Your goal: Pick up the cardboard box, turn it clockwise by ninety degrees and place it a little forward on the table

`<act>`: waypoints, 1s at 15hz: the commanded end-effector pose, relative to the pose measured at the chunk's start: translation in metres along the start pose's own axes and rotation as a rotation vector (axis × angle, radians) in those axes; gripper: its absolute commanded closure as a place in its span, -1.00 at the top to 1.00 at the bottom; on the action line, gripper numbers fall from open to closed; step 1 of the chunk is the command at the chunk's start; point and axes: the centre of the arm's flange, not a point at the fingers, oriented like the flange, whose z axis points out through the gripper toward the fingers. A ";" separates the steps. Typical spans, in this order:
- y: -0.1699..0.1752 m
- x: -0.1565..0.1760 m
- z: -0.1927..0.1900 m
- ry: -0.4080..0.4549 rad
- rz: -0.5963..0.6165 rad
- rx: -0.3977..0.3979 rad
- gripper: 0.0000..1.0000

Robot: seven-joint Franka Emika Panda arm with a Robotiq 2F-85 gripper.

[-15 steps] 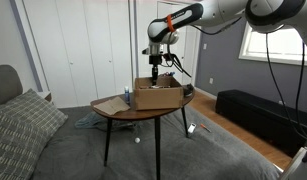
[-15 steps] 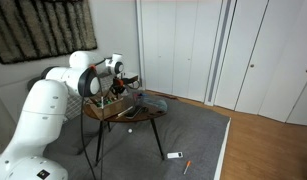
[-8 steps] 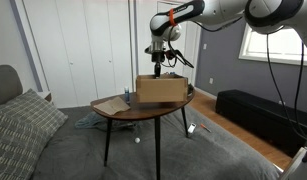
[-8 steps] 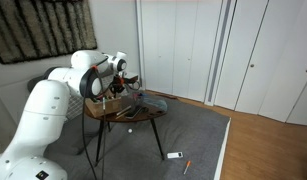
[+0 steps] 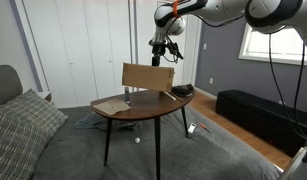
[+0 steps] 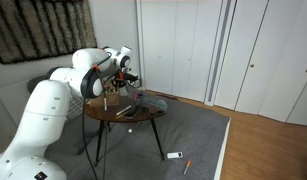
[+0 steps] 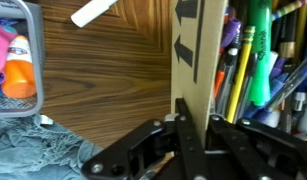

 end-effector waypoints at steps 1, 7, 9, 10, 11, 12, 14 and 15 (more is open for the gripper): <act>-0.001 0.001 -0.027 0.084 0.155 -0.051 -0.95; 0.012 -0.006 -0.036 0.149 0.404 -0.073 -0.95; 0.015 -0.010 -0.037 0.151 0.458 -0.066 -0.95; 0.015 -0.012 -0.037 0.151 0.486 -0.068 -0.95; 0.015 -0.013 -0.037 0.150 0.511 -0.081 -0.95; 0.015 -0.014 -0.037 0.150 0.534 -0.086 -0.95; 0.015 -0.016 -0.038 0.160 0.577 -0.097 -0.95; 0.016 -0.017 -0.039 0.164 0.593 -0.103 -0.95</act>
